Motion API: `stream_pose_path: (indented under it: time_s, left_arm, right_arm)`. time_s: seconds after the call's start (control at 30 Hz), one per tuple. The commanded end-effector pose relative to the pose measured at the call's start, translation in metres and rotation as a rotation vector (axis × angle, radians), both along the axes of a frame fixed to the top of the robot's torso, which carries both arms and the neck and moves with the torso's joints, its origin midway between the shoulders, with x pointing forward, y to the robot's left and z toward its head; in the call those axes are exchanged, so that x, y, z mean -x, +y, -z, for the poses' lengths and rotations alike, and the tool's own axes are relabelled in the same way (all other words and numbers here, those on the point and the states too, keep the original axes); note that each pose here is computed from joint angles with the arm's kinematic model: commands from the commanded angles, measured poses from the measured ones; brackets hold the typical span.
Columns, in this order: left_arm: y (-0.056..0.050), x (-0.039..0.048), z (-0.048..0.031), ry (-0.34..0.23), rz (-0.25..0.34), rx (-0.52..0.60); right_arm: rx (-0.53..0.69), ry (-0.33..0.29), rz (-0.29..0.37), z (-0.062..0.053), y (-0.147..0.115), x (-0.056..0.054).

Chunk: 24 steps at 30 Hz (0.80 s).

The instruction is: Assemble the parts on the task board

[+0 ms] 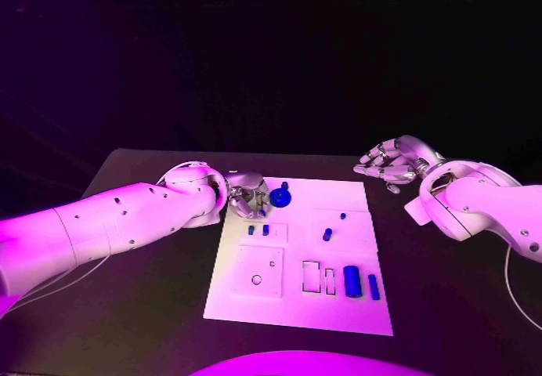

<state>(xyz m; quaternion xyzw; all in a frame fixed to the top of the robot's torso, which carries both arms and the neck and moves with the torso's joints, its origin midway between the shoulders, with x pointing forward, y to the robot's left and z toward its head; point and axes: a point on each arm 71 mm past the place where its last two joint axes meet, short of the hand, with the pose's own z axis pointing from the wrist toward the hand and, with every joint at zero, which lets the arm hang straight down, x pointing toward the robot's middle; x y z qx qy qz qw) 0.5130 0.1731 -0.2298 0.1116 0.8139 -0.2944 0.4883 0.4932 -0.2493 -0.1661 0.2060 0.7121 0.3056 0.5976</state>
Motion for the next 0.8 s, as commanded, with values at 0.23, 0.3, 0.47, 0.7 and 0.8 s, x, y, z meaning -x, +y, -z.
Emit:
stream_pose_path:
  time_s: [0.23,0.3,0.47,0.7,0.8]
  left_arm:
    - [-0.0020,0.0022,0.0043,0.026,0.021,-0.023]
    - [-0.0024,0.0023,0.0045,0.026,0.023,-0.019]
    - [-0.0018,0.0020,0.0043,0.017,0.023,-0.011]
    - [0.0002,0.0011,0.0034,0.001,0.016,0.001]
    - [0.0006,0.0012,0.0035,0.001,0.015,0.002]
  right_arm:
    - [0.009,-0.003,-0.015,0.0001,0.0012,0.0004]
    - [0.009,-0.003,-0.015,0.0002,0.0012,0.0004]
    - [0.009,-0.003,-0.014,0.0003,0.0010,0.0003]
    - [0.010,-0.004,-0.013,0.0004,0.0007,0.0003]
    - [0.010,-0.003,-0.014,0.0006,0.0009,0.0003]
